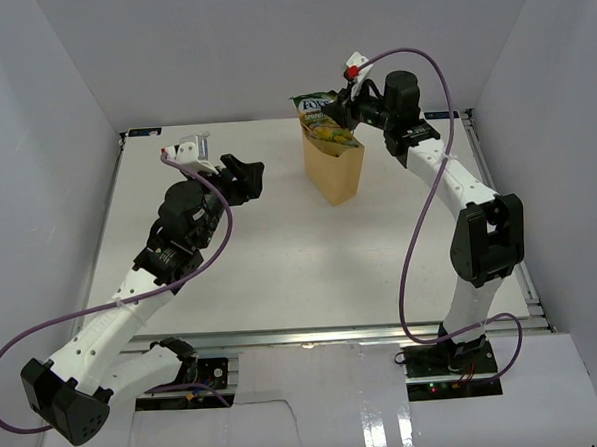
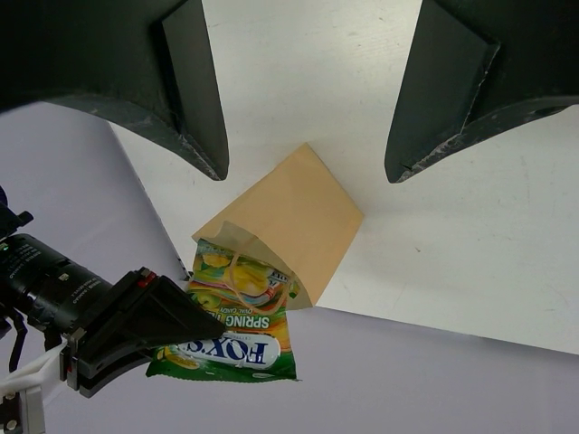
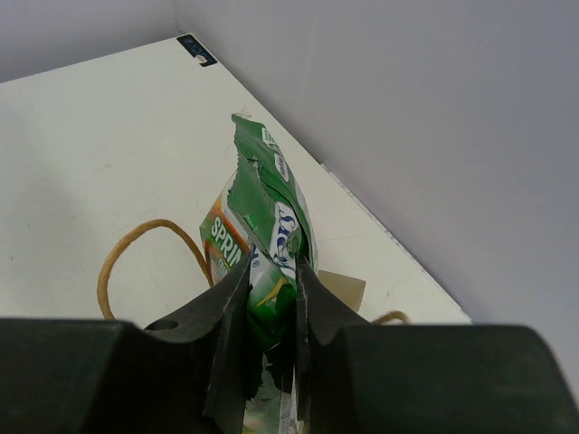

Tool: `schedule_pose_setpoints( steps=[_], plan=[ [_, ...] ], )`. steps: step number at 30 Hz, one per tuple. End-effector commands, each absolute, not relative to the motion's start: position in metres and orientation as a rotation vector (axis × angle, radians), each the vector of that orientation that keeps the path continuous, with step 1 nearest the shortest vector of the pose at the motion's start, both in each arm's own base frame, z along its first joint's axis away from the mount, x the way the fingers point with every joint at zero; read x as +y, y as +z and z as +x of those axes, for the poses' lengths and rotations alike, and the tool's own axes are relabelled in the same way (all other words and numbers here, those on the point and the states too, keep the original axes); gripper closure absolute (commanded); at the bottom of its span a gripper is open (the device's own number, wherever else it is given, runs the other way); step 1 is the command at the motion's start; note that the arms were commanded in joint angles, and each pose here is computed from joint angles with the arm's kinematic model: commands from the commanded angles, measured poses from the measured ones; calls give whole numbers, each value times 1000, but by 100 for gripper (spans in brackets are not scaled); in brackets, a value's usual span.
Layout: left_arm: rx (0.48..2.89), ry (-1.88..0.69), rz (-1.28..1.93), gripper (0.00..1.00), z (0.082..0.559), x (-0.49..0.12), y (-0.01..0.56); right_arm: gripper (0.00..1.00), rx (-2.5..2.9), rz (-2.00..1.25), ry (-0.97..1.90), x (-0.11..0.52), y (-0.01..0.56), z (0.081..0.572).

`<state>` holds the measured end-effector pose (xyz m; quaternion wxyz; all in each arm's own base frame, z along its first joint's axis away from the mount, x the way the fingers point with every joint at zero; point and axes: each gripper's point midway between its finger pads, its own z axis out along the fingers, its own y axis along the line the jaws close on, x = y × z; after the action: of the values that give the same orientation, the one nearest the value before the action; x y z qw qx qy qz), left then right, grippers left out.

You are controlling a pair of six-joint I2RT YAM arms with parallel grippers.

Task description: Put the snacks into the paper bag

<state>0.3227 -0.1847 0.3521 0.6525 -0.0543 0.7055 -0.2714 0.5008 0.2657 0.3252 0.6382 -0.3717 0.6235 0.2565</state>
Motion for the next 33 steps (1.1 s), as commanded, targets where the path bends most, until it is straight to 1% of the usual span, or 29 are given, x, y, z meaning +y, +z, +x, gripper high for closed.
schedule_pose_setpoints(
  steps=[1,10,11,12,14,15,18,21,29,33],
  plan=[
    [1595,-627,-130,20,321,-183,354,92,1227,-907,561,273,375,499],
    [1599,-631,-131,20,321,-184,354,92,1235,-952,576,277,348,503],
    [1603,-629,-133,20,321,-184,353,91,1239,-951,575,276,347,503],
    [1601,-629,-134,20,321,-183,353,87,1242,-949,573,275,346,503],
    [1602,-630,-133,20,321,-184,352,75,1253,-942,564,273,343,503],
    [1602,-630,-133,20,321,-184,352,63,1255,-936,558,270,344,503],
    [1604,-633,-129,19,323,-186,351,48,1257,-918,544,266,349,503],
    [1606,-637,-121,20,325,-189,351,43,1260,-902,534,261,353,503],
    [1607,-646,-111,20,327,-192,352,43,1260,-903,568,260,361,490],
    [1605,-647,-113,19,324,-191,351,42,1272,-852,587,250,393,474]
  ],
)
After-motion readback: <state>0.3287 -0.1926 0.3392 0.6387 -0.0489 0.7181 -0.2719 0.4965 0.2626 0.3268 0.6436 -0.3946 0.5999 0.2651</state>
